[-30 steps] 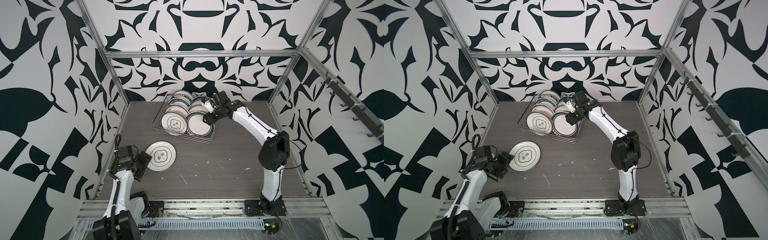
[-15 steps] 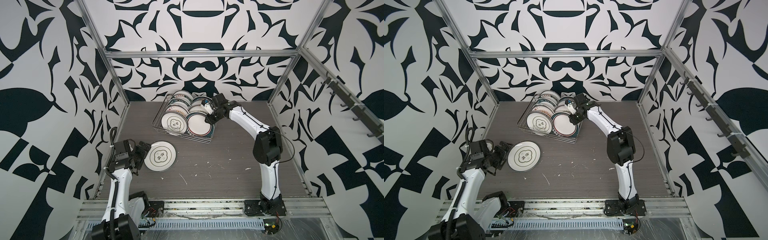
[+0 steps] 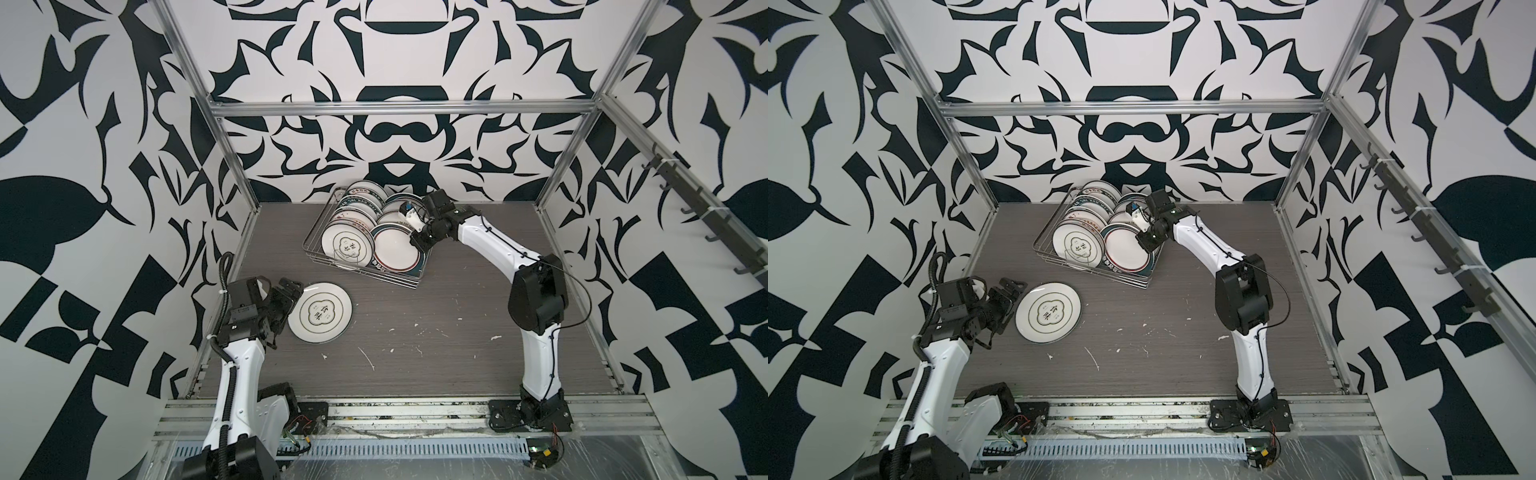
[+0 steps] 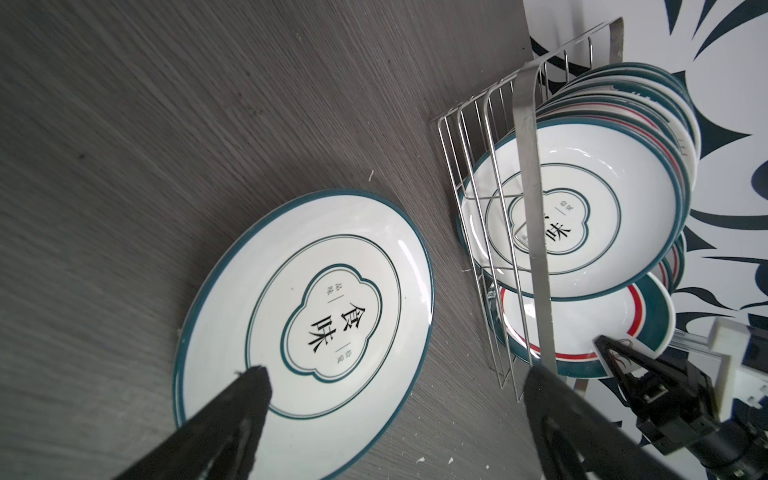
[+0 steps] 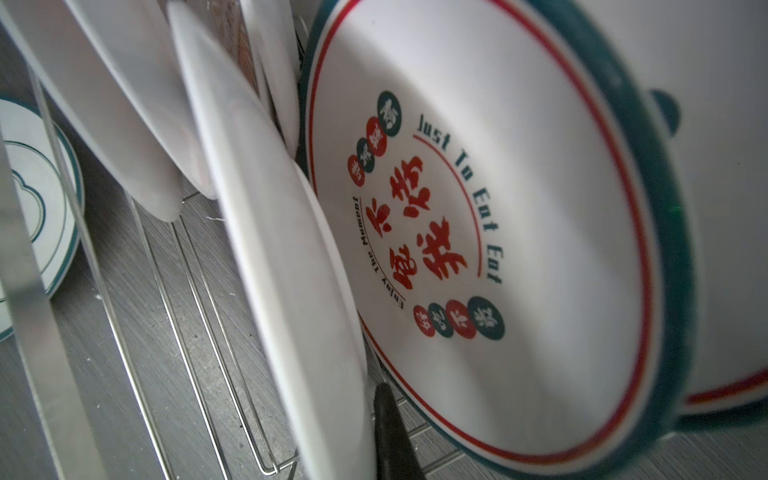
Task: Unload the plates from the dish rack
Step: 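Lift the green-rimmed plate out and pass it to the left gripper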
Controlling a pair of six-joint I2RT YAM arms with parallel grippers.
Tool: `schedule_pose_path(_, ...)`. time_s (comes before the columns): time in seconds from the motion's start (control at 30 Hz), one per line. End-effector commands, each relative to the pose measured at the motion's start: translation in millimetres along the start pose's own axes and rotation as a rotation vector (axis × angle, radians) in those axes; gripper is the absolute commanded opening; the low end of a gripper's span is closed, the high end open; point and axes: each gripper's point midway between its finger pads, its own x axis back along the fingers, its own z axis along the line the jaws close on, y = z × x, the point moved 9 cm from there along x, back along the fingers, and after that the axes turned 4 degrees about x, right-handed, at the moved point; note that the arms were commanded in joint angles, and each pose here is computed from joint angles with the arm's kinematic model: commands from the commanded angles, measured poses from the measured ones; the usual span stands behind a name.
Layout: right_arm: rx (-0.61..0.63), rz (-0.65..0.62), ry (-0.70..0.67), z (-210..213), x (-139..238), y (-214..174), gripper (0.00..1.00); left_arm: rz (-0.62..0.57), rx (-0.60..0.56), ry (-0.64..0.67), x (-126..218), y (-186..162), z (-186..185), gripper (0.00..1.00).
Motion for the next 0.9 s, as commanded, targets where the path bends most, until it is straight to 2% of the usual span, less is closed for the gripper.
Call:
schedule_pose_path(0.0, -0.029, -0.08, -0.052, 2, 44, 15, 0.01, -0.004, -0.025, -0.04, 1, 2, -11, 0.99)
schedule_pose_path(0.17, -0.014, -0.073, -0.084, 2, 58, 16, 0.0, -0.001, -0.031, -0.053, -1, 3, -15, 0.99)
schedule_pose_path(0.4, -0.006, -0.089, -0.12, 5, 86, 20, 0.0, -0.001, -0.1, -0.087, 0, 2, -28, 0.99)
schedule_pose_path(0.87, -0.064, -0.285, -0.273, 22, 188, 16, 0.0, 0.085, -0.204, -0.284, -3, -2, -66, 0.99)
